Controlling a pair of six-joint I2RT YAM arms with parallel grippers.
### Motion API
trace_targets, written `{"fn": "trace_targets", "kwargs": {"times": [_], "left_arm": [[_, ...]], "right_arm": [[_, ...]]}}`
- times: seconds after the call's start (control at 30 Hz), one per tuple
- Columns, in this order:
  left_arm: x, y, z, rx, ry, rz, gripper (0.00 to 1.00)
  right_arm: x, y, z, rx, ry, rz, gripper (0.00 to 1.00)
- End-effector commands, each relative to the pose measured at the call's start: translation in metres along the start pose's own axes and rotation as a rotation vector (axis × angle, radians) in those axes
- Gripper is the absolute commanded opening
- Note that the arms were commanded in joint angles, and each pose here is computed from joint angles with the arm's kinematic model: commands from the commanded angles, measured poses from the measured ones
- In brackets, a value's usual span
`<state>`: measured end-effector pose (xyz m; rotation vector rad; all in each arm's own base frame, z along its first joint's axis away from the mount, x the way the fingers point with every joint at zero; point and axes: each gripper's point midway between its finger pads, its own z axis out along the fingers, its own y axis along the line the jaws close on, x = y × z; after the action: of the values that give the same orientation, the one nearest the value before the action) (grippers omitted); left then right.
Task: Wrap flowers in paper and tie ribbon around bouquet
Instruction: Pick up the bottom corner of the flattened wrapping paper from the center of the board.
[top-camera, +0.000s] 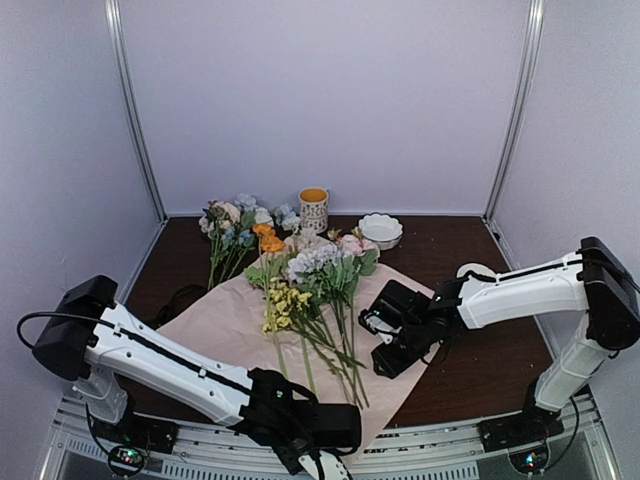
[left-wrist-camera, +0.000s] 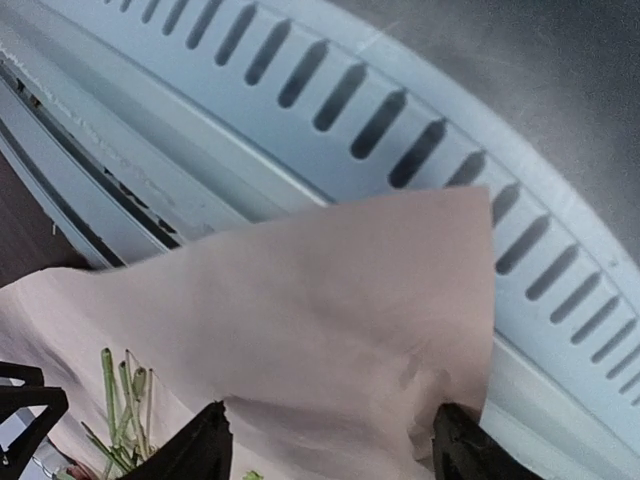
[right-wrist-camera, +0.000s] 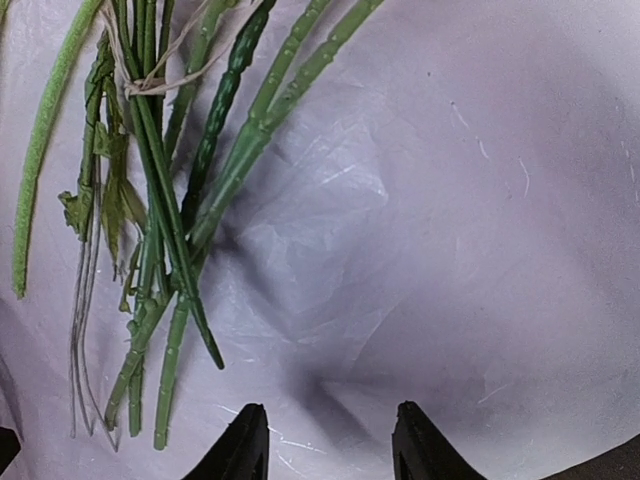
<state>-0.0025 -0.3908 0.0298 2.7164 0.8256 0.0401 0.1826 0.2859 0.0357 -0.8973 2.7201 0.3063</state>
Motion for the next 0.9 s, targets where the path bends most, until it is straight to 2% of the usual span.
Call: {"fn": "trace_targets", "kwargs": {"times": [0.0,0.17,0.3,0.37,0.5,0.6,0.73,0.87], "left_arm": [[0.006,0.016,0.008,-0.059,0.054,-0.06,0.67],[0.01,0.019,0.005,-0.08,0.016,-0.119,0.39],[0.012,0.022,0.004,-0.069,-0.001,-0.156,0.1],[0.014,0.023,0.004,-0.073,-0.003,-0.18,0.0],[0.017,0.036,-0.009,-0.134,-0.04,-0.247,0.0],[0.016,0.051,-0.027,-0.181,-0.125,-0.332,0.0],[0.023,0.075,-0.056,-0.255,-0.268,-0.471,0.0],[0.044,0.085,-0.069,-0.316,-0.321,-0.571,0.0]], "right_arm": [[0.003,0.0,0.003,0.02,-0.02,0.0,0.43],[0.004,0.001,-0.002,0.014,-0.031,0.003,0.43],[0.003,0.008,-0.011,-0.027,-0.042,-0.005,0.43],[0.001,0.01,-0.017,-0.041,-0.054,-0.014,0.43],[-0.002,0.015,-0.029,-0.066,-0.07,-0.046,0.44],[-0.006,0.026,-0.042,-0.13,-0.095,-0.082,0.44],[-0.018,0.038,-0.068,-0.196,-0.175,-0.146,0.45],[-0.03,0.046,-0.094,-0.255,-0.266,-0.207,0.46]]}}
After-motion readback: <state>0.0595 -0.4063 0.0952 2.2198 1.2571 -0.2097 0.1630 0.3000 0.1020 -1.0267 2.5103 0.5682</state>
